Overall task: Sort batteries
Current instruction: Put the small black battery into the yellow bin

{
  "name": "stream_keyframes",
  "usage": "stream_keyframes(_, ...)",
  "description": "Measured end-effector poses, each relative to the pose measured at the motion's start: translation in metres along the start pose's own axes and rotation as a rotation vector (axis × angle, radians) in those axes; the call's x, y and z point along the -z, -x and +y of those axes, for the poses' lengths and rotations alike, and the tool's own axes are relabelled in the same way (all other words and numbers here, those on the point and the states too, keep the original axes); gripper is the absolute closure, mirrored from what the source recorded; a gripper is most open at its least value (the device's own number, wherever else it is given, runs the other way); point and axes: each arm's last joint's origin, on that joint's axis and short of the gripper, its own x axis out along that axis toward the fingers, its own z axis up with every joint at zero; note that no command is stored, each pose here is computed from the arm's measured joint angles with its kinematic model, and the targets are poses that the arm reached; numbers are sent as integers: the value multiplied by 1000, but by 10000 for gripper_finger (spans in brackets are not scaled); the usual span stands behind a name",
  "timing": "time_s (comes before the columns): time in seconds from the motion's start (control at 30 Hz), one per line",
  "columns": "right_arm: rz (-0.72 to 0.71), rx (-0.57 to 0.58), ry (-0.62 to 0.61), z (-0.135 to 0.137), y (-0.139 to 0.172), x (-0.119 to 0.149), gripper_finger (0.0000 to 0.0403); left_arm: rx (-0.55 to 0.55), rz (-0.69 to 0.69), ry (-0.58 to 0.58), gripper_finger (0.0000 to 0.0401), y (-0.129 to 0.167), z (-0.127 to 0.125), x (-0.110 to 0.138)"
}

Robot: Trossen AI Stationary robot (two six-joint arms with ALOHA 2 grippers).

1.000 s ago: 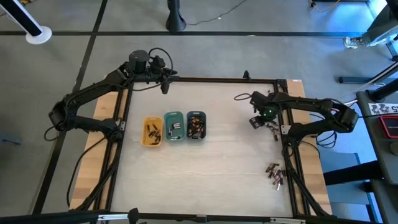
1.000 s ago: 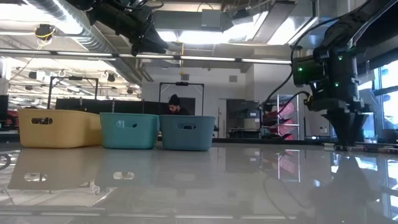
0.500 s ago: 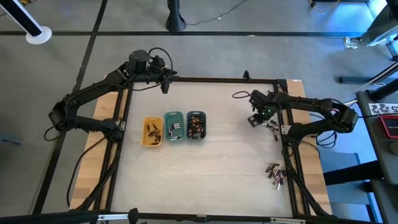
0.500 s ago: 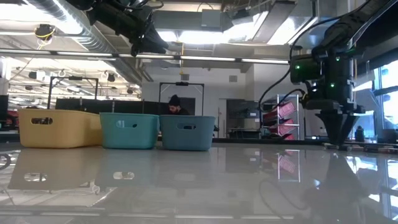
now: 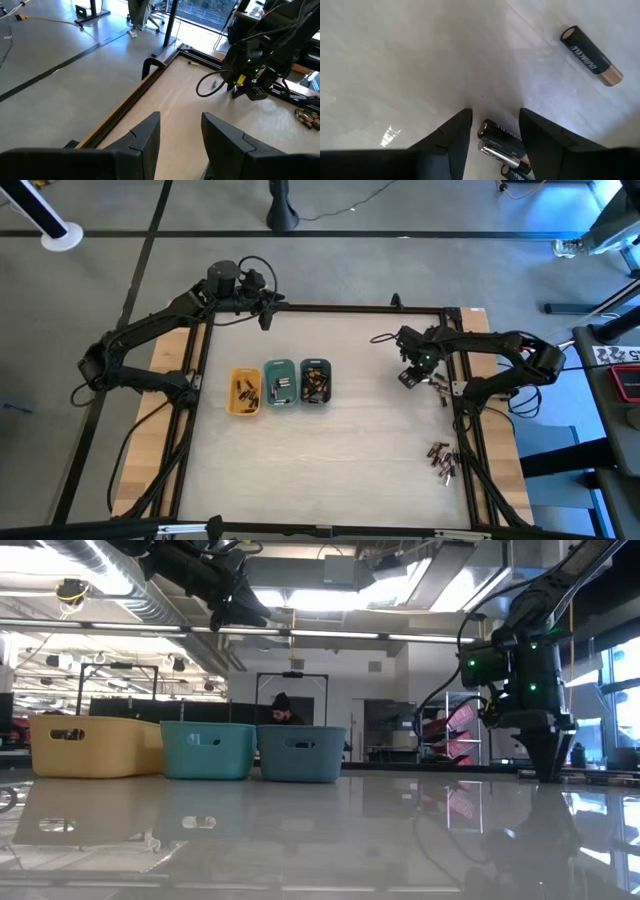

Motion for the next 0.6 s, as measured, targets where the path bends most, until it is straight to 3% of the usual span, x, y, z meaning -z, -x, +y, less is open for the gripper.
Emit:
stream_keyframes(0.2, -36, -8, 49, 2, 9, -10, 230, 0, 0, -3, 269, 0, 0, 0)
stream_keyframes(0.33, -186, -33, 104, 8, 30, -33, 230, 0, -1, -9, 268, 0, 0, 0)
stream_keyframes(0.43, -180, -33, 108, 9, 39, -38, 230, 0, -1, -8, 268, 0, 0, 0)
stream_keyframes(0.6, -254, 36, 84, 7, 57, -49, 230, 1, 4, 4, 268, 0, 0, 0)
